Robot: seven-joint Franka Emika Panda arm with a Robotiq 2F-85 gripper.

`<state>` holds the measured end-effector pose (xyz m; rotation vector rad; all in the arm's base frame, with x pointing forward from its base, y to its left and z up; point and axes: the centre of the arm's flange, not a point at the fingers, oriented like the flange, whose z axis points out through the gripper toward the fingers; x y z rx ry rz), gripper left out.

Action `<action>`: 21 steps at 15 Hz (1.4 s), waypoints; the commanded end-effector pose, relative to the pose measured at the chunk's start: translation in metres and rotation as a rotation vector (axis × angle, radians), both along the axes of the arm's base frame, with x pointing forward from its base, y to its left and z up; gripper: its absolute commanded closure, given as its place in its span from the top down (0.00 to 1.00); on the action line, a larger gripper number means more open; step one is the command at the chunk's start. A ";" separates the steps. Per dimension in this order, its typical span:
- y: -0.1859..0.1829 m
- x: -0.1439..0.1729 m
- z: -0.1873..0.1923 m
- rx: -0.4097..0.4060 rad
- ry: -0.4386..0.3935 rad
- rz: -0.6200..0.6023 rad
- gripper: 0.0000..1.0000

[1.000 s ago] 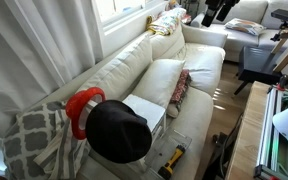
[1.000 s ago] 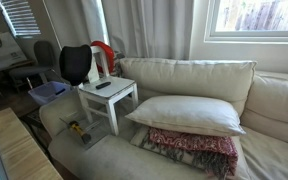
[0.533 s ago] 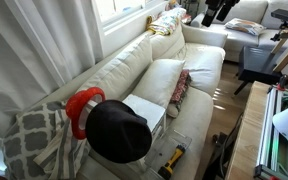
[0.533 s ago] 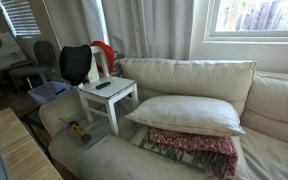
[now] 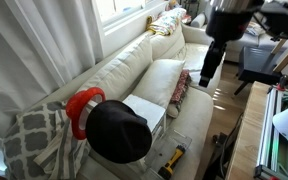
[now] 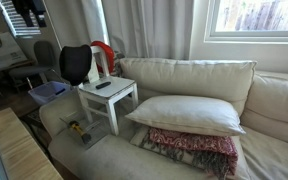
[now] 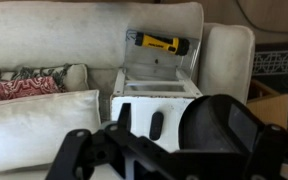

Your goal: Remove the torch from the clear container then place the container on the seat of the white chair

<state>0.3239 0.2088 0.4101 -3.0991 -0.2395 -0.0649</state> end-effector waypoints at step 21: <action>0.063 0.052 -0.280 0.111 0.273 0.572 1.00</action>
